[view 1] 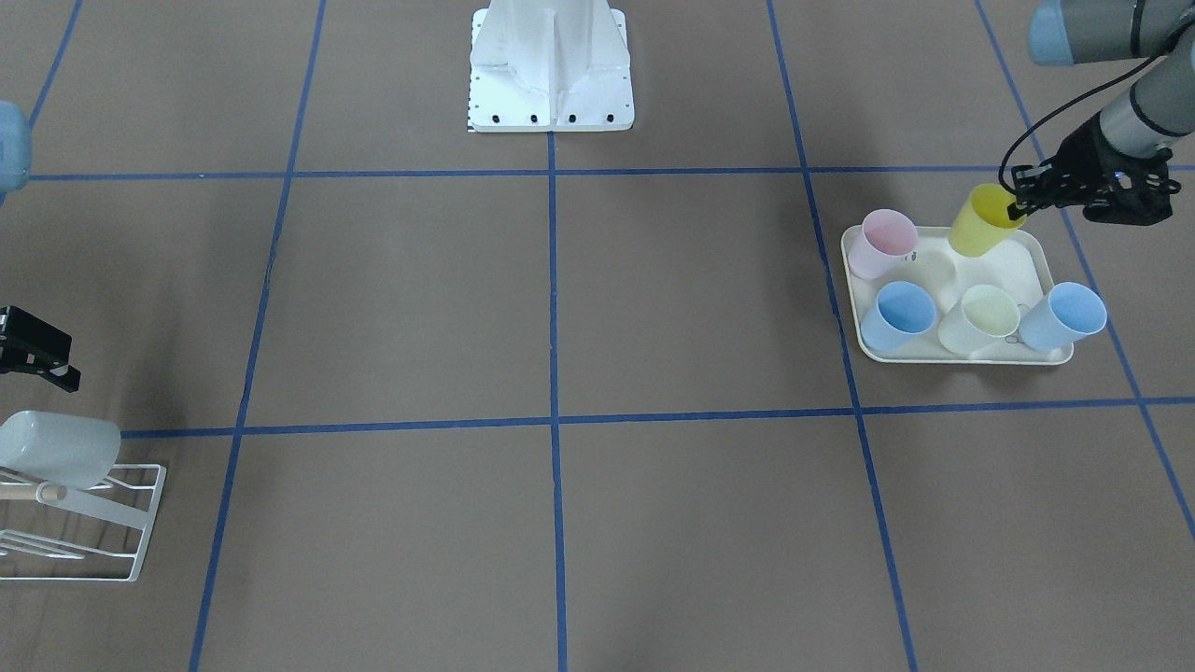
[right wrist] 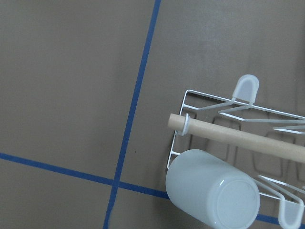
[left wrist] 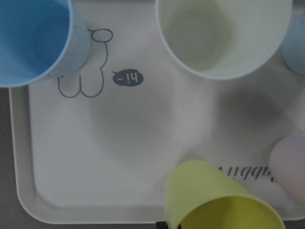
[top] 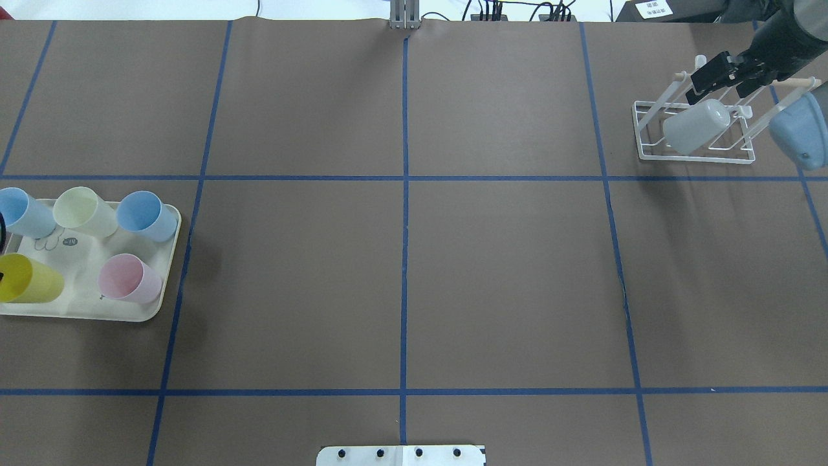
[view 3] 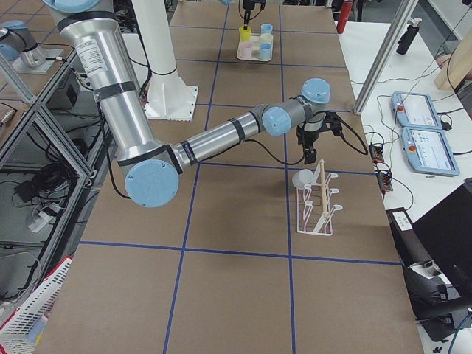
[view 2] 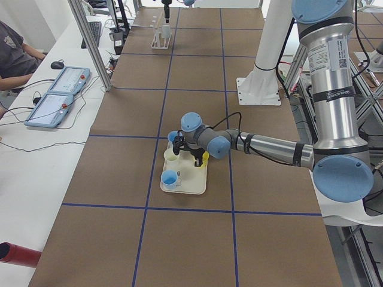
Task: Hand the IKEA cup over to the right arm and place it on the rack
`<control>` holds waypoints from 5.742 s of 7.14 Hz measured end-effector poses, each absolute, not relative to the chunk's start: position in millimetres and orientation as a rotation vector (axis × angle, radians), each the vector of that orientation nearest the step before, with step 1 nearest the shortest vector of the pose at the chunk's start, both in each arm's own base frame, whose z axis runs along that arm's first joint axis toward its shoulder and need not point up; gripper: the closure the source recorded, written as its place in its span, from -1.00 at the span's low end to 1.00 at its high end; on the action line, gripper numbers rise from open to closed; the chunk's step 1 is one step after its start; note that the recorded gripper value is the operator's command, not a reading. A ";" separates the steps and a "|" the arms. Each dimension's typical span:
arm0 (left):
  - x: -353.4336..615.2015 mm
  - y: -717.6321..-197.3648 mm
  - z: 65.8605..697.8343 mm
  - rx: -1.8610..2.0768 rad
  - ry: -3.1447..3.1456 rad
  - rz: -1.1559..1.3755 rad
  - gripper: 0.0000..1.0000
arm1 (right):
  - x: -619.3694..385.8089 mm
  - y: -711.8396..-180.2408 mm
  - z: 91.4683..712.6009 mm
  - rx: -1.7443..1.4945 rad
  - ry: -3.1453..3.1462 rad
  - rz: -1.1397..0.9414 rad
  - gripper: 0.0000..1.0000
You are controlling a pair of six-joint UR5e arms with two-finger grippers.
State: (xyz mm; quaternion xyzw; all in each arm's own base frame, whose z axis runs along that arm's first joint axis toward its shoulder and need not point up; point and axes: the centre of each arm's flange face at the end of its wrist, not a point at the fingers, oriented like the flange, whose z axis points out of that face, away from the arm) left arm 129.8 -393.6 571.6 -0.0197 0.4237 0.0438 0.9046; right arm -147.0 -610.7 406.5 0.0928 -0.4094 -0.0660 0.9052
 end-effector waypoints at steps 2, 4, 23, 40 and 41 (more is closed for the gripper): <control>114.4 -407.6 532.8 -0.035 0.952 0.069 1.00 | -155.6 -603.2 382.8 0.201 -0.867 -0.105 -0.99; 117.2 -422.1 445.2 -0.020 1.040 -0.029 1.00 | -185.1 -583.2 350.5 0.212 -0.928 -0.056 -0.99; 329.1 -396.1 127.8 -1.028 2.046 -0.577 1.00 | -355.7 -374.9 199.9 0.114 -2.544 0.291 -0.96; 243.1 -447.3 231.6 -0.461 1.848 -0.526 -1.00 | -344.0 -406.6 259.7 0.388 -2.314 0.251 0.58; 228.4 -458.6 254.7 -0.344 1.749 -0.482 -1.00 | -341.1 -411.5 285.2 0.457 -2.195 0.247 0.58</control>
